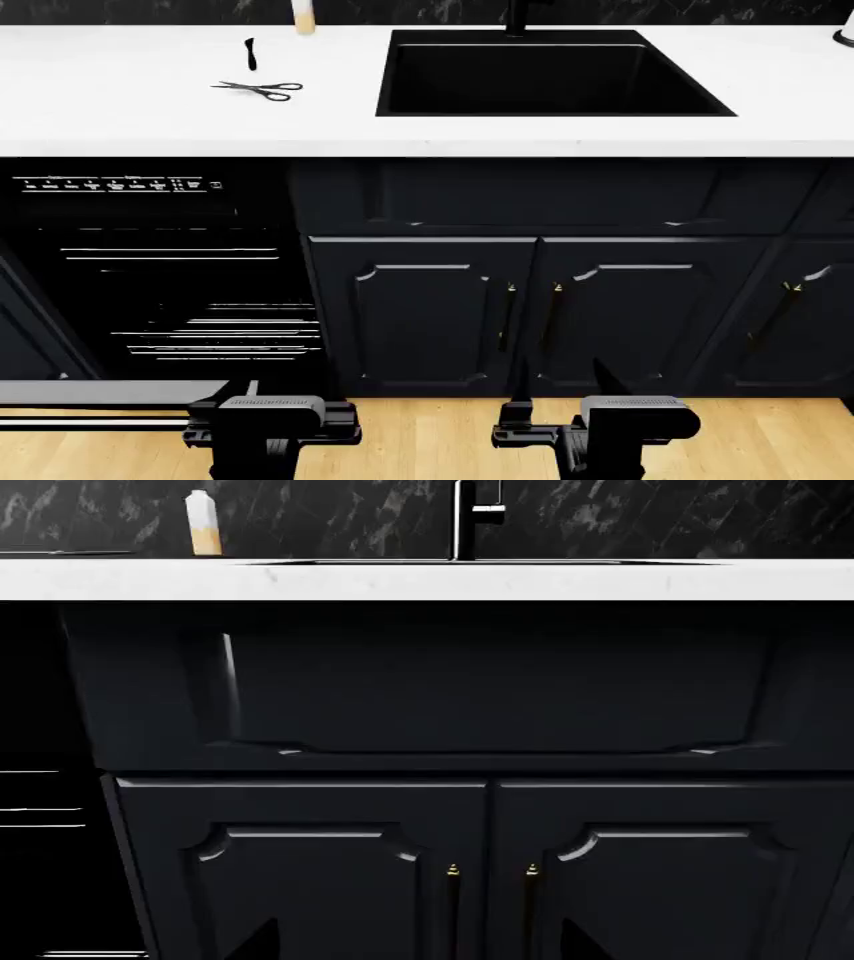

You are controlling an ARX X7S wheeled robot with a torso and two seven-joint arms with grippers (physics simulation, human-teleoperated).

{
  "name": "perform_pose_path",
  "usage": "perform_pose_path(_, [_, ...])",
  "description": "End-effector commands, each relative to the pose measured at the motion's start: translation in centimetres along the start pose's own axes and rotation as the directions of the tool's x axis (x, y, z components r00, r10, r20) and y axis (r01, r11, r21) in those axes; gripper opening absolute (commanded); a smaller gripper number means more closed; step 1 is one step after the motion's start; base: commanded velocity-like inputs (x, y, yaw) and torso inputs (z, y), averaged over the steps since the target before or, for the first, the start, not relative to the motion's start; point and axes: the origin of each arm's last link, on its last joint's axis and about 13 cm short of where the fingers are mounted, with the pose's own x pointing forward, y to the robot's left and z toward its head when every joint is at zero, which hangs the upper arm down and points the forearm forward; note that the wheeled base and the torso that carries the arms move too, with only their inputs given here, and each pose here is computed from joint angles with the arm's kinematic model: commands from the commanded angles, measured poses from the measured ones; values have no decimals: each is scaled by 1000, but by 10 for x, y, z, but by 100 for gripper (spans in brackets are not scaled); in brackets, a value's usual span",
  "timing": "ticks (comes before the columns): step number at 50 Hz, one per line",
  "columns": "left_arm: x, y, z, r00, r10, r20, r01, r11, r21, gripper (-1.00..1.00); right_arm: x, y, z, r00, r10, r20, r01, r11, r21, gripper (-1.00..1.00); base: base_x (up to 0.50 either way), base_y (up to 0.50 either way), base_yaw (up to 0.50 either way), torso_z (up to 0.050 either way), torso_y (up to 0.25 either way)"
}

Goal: Close the dishwasher door

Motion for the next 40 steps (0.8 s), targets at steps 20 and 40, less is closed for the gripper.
perform_pose_path(20, [-4,2,2,996,-26,81,28,999,-20,100,-5,2,1,999,40,10,-40,999,-2,100,0,0,0,0,0])
perform_pose_path(40, [-4,1,2,998,-21,59,22,1000,-21,100,-5,3,0,999,40,-3,-40,999,3,100,0,0,0,-30,0])
